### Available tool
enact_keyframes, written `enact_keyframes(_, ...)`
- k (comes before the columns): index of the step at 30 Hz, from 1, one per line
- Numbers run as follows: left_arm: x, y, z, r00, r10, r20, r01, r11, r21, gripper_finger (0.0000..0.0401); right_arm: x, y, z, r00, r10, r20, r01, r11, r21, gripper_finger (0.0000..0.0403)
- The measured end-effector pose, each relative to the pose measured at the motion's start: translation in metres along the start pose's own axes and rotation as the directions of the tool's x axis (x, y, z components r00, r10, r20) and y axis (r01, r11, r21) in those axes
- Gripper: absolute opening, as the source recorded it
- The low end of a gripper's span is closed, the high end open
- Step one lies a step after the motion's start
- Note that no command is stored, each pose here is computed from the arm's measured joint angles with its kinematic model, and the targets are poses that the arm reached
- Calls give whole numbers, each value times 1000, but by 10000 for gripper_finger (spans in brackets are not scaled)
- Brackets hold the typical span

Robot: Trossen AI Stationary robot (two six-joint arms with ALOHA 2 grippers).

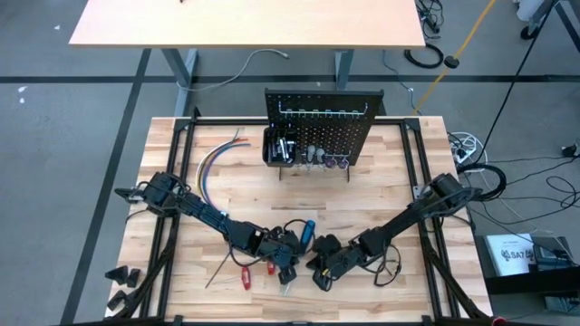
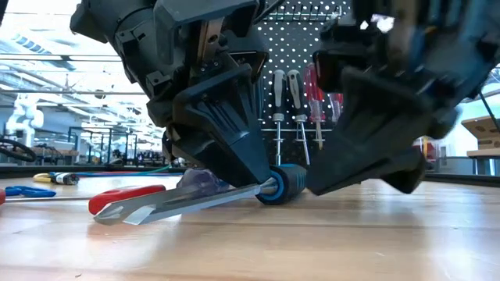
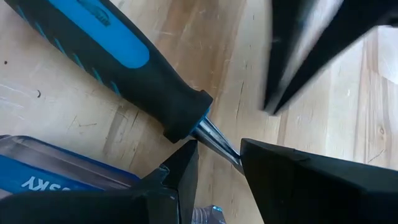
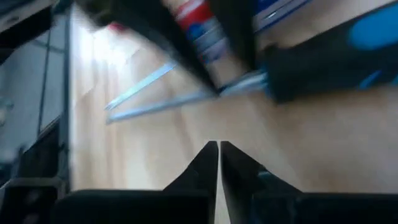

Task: Hang tools onto peg board
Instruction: Hang the blue flat screwdriver on the peg board

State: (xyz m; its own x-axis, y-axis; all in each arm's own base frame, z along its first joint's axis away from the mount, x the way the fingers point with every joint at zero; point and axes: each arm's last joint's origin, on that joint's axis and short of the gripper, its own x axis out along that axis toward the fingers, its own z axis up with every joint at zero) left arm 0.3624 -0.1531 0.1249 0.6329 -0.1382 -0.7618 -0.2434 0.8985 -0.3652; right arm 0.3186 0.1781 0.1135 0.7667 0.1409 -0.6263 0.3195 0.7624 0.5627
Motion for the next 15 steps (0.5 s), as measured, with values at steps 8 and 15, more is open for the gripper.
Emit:
enact_keyframes(8, 0, 2, 2, 1000, -7, -7, 7, 1000, 25, 130, 16, -6, 9, 997, -43, 68, 40, 998, 46, 1)
enact_keyframes(15, 1, 5, 3, 1000, 5, -10, -4, 999, 54, 130, 23, 3, 17, 995, -48, 83, 43, 997, 63, 0)
